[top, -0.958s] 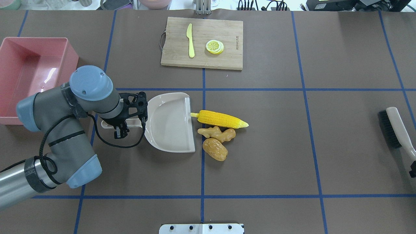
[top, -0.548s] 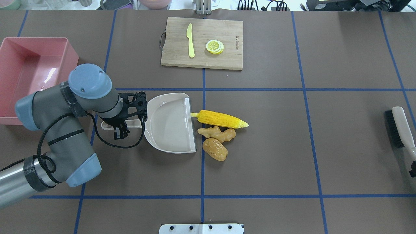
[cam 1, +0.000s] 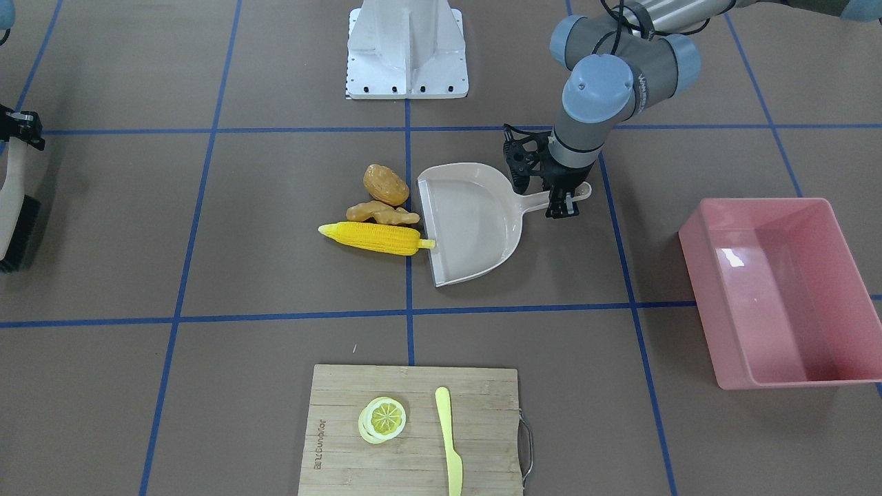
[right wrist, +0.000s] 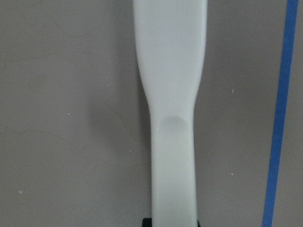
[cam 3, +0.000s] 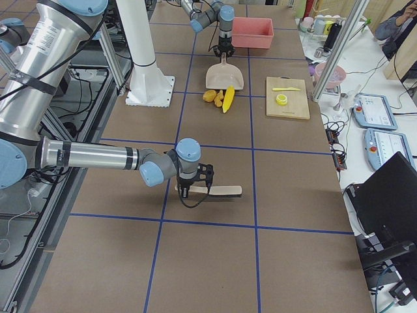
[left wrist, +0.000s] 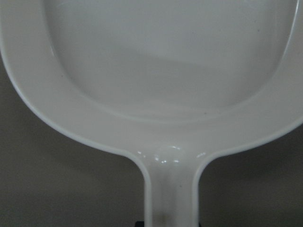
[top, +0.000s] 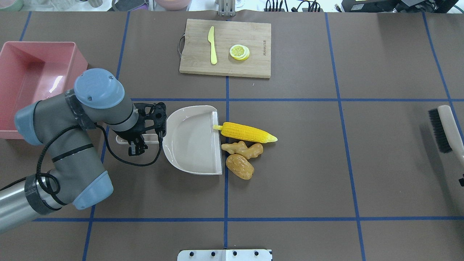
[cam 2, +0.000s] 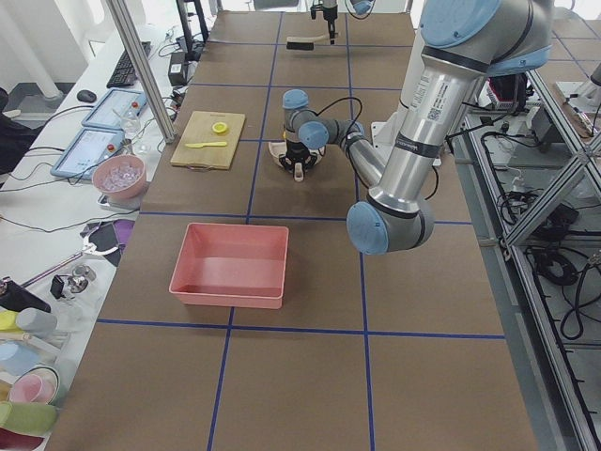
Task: Sweep and dump trash into bin
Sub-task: 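Grasp the white brush handle with the right gripper and lift it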
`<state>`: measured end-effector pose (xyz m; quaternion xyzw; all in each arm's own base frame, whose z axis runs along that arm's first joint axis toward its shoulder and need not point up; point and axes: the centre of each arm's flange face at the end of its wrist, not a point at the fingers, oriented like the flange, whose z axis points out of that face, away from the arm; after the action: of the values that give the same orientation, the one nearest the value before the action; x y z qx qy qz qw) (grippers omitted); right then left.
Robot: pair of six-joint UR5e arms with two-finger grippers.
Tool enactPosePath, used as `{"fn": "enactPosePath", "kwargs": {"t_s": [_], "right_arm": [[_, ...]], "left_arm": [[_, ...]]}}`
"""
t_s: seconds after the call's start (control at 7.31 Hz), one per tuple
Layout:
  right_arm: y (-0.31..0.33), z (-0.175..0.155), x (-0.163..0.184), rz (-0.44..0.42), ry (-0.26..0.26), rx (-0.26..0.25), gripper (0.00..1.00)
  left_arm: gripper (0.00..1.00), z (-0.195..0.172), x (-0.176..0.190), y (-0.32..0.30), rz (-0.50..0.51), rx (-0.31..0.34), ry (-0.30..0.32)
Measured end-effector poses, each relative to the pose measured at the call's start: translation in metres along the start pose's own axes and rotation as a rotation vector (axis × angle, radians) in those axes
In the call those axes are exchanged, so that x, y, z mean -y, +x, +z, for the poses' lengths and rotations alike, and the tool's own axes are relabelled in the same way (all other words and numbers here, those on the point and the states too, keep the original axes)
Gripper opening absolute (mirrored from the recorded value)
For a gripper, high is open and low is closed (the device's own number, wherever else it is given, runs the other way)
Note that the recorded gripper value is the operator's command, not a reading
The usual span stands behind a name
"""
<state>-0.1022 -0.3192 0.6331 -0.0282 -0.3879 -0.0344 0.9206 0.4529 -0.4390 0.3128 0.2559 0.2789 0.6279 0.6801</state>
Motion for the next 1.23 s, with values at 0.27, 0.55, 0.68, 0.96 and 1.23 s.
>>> {"fn": "enactPosePath", "kwargs": {"t_s": [0.27,0.55,0.68,0.96,1.23], "right_arm": [[-0.039,-0.034,0.026,-0.009,0.009,0.065,0.00],[-0.109,-0.057,0.065,0.004,-0.045,0.192,0.00],[-0.146,-0.062,0.081,0.034,-0.052,0.217,0.00],[-0.212,-0.068,0.092,0.042,-0.014,0.210,0.00],[-0.273,-0.085,0.089,0.040,0.028,0.259,0.00]], "left_arm": [[0.00,-0.003,-0.003,-0.003,0.000,0.005,-0.001],[0.00,0.000,-0.009,-0.008,-0.010,0.009,-0.017],[0.00,0.003,-0.012,-0.008,-0.011,0.009,-0.023],[0.00,0.009,-0.017,-0.007,-0.007,0.008,-0.034],[0.00,0.011,-0.017,-0.008,0.012,0.006,-0.041]]}}
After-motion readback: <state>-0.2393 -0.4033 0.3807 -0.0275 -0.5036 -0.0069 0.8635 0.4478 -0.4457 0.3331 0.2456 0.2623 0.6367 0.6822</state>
